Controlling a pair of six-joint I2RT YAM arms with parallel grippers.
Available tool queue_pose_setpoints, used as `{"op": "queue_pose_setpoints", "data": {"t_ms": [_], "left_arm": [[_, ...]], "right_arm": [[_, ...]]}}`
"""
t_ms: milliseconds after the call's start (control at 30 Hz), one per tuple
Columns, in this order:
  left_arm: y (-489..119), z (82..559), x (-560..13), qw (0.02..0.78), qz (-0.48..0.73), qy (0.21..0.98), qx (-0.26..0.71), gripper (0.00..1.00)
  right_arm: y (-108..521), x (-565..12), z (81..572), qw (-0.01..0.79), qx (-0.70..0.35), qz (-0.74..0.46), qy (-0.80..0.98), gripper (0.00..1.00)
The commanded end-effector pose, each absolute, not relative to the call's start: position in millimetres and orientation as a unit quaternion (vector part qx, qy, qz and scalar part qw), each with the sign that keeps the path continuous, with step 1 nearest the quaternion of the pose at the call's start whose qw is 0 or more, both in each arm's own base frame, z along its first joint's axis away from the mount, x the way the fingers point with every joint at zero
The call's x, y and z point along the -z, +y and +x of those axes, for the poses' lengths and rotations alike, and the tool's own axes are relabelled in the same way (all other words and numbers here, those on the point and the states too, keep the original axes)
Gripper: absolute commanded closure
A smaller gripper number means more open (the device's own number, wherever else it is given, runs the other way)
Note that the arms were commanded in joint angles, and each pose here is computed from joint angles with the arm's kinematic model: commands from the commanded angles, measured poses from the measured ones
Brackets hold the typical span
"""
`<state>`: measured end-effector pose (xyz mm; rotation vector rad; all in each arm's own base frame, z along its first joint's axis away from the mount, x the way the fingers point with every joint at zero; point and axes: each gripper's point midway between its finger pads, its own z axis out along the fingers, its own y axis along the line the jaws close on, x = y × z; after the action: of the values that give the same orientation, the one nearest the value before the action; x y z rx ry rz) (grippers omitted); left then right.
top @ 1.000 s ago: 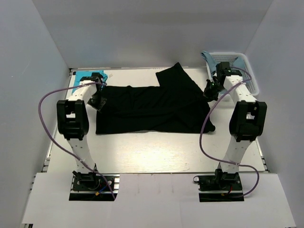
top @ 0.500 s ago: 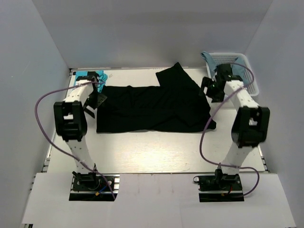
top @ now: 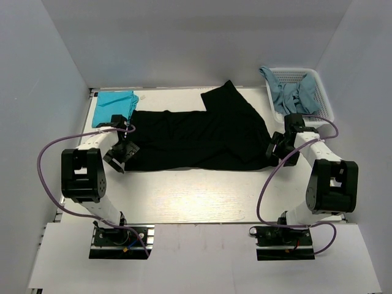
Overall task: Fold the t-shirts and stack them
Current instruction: Fold the flattened tshirt in 1/3 of the way
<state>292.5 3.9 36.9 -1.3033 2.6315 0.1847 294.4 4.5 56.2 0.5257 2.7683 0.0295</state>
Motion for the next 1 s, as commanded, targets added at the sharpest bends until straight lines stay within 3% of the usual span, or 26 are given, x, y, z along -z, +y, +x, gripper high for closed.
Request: {"op": "queue_pose_setpoints", "data": {"t_ms": [0, 133, 233, 267, 333, 367, 467, 500, 567, 600, 800, 967], "left_arm": [[-3, 313, -32, 0.13, -0.428, 0.894, -0.026, 0.13], [-5, 306, -17, 0.118, -0.419, 0.9, -0.031, 0.24], [-7, 299, -8, 0.103, -0.419, 0.902, -0.031, 0.4], [-5, 294, -4, 0.097, -0.422, 0.901, -0.035, 0.5], [-5, 293, -3, 0.102, -0.423, 0.9, -0.032, 0.58], [-3, 293, -1, 0.105, -0.419, 0.901, -0.036, 0.71], [-2, 299, -4, 0.115, -0.41, 0.904, -0.033, 0.87], [-2, 302, -3, 0.114, -0.406, 0.906, -0.034, 1.0], [0, 310, -7, 0.123, -0.402, 0.907, -0.035, 1.0], [2, 311, -10, 0.125, -0.402, 0.906, -0.041, 1.0], [20, 308, -57, 0.15, -0.401, 0.9, -0.085, 1.0], [27, 272, -69, 0.135, -0.406, 0.897, -0.113, 1.0]], "right_arm": [[4, -57, 319, 0.209, -0.037, 0.211, 0.954, 0.24], [3, -43, 326, 0.202, -0.046, 0.217, 0.954, 0.35], [2, -35, 322, 0.194, -0.05, 0.225, 0.954, 0.48], [6, -34, 322, 0.194, -0.059, 0.223, 0.954, 0.52], [6, -26, 314, 0.187, -0.06, 0.226, 0.954, 0.52], [7, -21, 311, 0.183, -0.06, 0.23, 0.954, 0.52], [14, -14, 308, 0.172, -0.08, 0.229, 0.955, 0.56], [14, -9, 307, 0.169, -0.08, 0.228, 0.956, 0.6], [12, -4, 305, 0.162, -0.071, 0.231, 0.957, 0.91], [10, -2, 306, 0.161, -0.067, 0.235, 0.956, 1.0], [-20, -55, 309, 0.187, 0.011, 0.253, 0.949, 1.0], [-38, -78, 270, 0.143, 0.061, 0.262, 0.952, 1.0]]}}
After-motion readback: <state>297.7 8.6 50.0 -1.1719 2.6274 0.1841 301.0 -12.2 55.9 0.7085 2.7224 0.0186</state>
